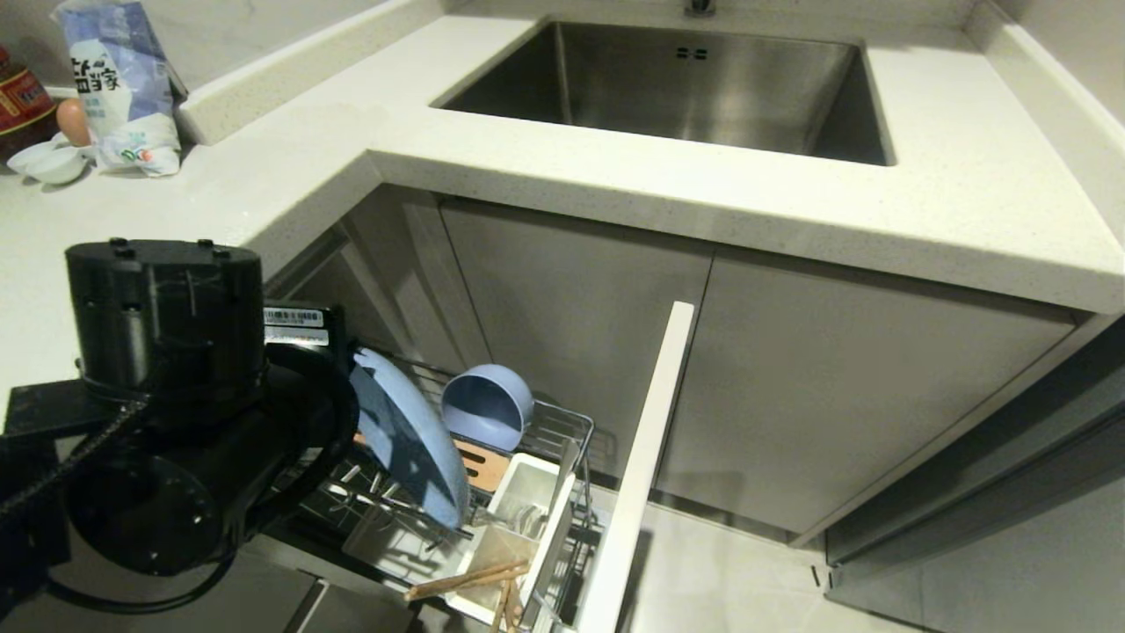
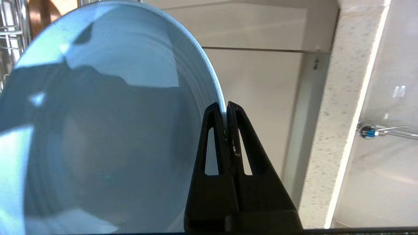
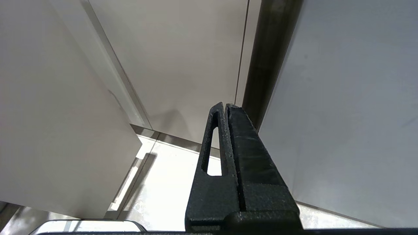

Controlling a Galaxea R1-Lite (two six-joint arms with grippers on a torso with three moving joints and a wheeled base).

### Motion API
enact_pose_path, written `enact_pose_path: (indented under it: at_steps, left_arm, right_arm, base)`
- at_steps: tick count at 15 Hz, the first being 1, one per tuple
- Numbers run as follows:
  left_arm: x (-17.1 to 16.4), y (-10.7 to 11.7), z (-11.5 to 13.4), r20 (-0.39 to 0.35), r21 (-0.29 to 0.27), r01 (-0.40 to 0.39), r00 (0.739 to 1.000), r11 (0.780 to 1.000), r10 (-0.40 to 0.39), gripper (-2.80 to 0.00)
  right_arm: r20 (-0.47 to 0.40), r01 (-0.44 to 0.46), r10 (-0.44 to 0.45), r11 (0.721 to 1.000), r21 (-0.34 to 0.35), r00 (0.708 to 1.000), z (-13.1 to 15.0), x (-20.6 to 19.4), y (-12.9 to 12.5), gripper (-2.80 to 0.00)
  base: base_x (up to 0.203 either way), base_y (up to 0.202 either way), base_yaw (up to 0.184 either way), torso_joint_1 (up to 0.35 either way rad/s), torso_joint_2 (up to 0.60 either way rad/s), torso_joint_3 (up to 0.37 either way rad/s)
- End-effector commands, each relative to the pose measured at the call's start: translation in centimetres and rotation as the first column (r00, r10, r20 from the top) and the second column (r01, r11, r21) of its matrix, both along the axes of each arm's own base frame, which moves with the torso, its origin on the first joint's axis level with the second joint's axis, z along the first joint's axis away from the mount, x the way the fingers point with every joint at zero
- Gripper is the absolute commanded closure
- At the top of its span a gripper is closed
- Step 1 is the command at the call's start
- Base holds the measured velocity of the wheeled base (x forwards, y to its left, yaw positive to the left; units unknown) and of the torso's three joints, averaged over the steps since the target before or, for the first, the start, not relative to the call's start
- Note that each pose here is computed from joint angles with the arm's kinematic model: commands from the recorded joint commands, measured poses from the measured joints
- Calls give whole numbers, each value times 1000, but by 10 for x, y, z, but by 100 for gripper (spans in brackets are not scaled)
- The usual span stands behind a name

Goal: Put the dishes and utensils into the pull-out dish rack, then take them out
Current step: Pick up the plate and place it in the cupboard

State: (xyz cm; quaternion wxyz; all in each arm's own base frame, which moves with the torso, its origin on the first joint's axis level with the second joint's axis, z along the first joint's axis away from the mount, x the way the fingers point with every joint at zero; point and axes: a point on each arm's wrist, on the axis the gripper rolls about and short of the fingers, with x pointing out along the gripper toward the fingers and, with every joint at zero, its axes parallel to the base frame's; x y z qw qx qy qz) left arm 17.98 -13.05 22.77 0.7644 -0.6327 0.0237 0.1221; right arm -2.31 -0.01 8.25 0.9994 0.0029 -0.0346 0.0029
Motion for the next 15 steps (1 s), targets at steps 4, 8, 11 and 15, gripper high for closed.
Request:
enact_pose_path:
  at_steps: [4,8,11,15]
  left_arm:
    - [-6,5,-19,-18,6,-6,1000,1000,6,0]
    - [-7,6,-26,18,-26,1,1000,1000,-1,0]
    - [-7,6,-26,22,-34,16,1000,999,-15,0]
    - [-11,8,-20,49,-59,26,999,998,-23,0]
  right_arm:
    - [-22,-1,1,1000,0,1000,-6,2,0,0]
    - [-22,-1,1,1000,0,1000,-6,2,0,0]
    - [-22,-1,1,1000,0,1000,-6,2,0,0]
    - [-22,-1,1,1000,0,1000,-6,2,0,0]
  base:
    - [0,0,0,0,0,0]
    - [0,0,0,0,0,0]
    - [0,0,0,0,0,0]
    - [0,0,0,0,0,0]
